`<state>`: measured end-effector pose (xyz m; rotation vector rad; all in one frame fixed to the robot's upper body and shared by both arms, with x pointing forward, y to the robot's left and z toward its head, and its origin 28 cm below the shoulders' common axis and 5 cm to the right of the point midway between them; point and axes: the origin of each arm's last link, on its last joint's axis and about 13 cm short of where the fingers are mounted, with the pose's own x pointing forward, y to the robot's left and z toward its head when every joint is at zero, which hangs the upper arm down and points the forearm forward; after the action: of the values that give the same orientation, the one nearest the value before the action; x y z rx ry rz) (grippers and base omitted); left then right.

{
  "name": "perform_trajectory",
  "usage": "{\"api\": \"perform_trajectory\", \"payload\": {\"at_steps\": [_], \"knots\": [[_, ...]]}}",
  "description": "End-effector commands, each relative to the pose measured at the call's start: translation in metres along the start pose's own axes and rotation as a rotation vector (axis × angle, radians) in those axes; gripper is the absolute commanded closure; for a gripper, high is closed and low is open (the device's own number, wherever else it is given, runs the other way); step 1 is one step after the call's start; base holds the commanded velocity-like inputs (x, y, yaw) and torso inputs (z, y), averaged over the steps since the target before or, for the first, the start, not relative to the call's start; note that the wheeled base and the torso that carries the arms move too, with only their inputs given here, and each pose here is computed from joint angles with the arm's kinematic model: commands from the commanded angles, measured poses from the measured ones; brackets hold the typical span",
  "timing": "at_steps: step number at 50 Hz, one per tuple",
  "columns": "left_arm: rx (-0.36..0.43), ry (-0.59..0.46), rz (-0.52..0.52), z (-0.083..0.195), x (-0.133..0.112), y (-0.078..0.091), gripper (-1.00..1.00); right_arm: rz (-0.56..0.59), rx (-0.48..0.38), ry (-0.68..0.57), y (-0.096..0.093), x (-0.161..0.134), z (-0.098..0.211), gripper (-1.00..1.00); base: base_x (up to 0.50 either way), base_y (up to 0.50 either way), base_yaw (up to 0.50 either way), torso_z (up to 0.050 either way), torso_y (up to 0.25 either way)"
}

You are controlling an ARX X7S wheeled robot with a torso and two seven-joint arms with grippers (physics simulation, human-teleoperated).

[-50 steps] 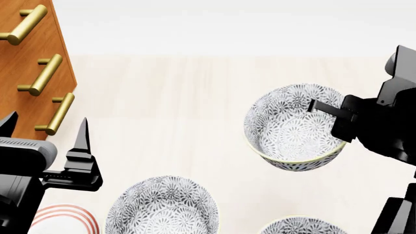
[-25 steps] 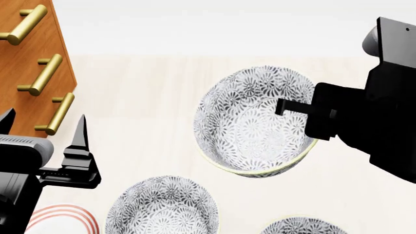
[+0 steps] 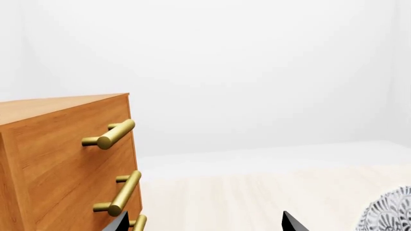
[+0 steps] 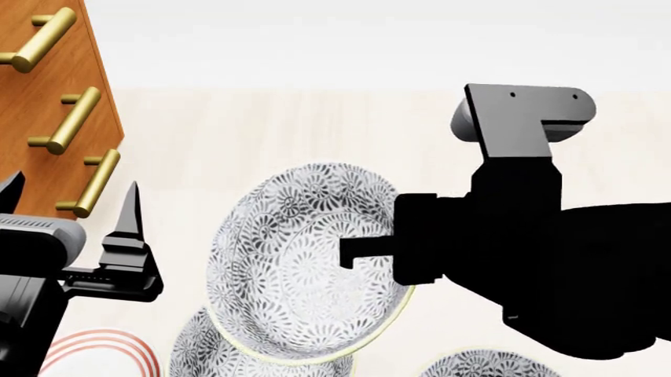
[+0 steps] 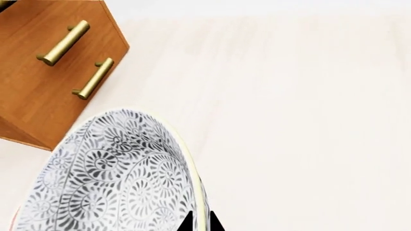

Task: Stack the bowl at the front on the bowl in the middle.

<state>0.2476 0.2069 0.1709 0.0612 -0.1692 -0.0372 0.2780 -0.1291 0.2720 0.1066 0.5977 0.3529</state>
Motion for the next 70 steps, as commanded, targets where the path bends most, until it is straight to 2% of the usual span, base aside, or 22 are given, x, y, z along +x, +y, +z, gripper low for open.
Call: {"api": "perform_trajectory", "payload": {"at_steps": [1,8,25,33,48,49,66,70], "knots": [[0.000,-0.005,0.001,0.002,0.000,0.001,-1.00,0.082,-0.020,0.053,0.007,0.026,-0.015,1.00,0.00,0.00,0.00,0.000,0.000],[-0.003,-0.005,0.002,0.002,-0.001,0.001,-1.00,0.128,-0.010,0.105,0.008,0.049,-0.030,1.00,0.00,0.00,0.00,0.000,0.000],[-0.001,0.001,0.004,-0.001,-0.001,0.001,-1.00,0.124,-0.006,0.139,0.007,0.071,-0.038,1.00,0.00,0.00,0.00,0.000,0.001],[0.002,0.004,0.002,-0.002,-0.001,0.001,-1.00,0.108,0.016,0.168,-0.002,0.093,-0.043,1.00,0.00,0.00,0.00,0.000,0.000],[0.007,0.004,-0.002,-0.002,-0.002,0.000,-1.00,0.132,0.016,0.213,-0.001,0.105,-0.053,1.00,0.00,0.00,0.00,0.000,0.000],[0.008,0.005,-0.001,-0.002,-0.002,0.000,-1.00,0.138,0.012,0.219,-0.001,0.106,-0.054,-1.00,0.00,0.00,0.00,0.000,0.000],[0.010,0.012,-0.006,-0.004,-0.003,0.000,-1.00,0.135,0.000,0.222,-0.001,0.105,-0.056,-1.00,0.00,0.00,0.00,0.000,0.000],[0.010,0.011,-0.008,-0.004,-0.003,-0.001,-1.00,0.051,-0.051,0.171,0.001,0.097,-0.053,-1.00,0.00,0.00,0.00,0.000,0.000]]}}
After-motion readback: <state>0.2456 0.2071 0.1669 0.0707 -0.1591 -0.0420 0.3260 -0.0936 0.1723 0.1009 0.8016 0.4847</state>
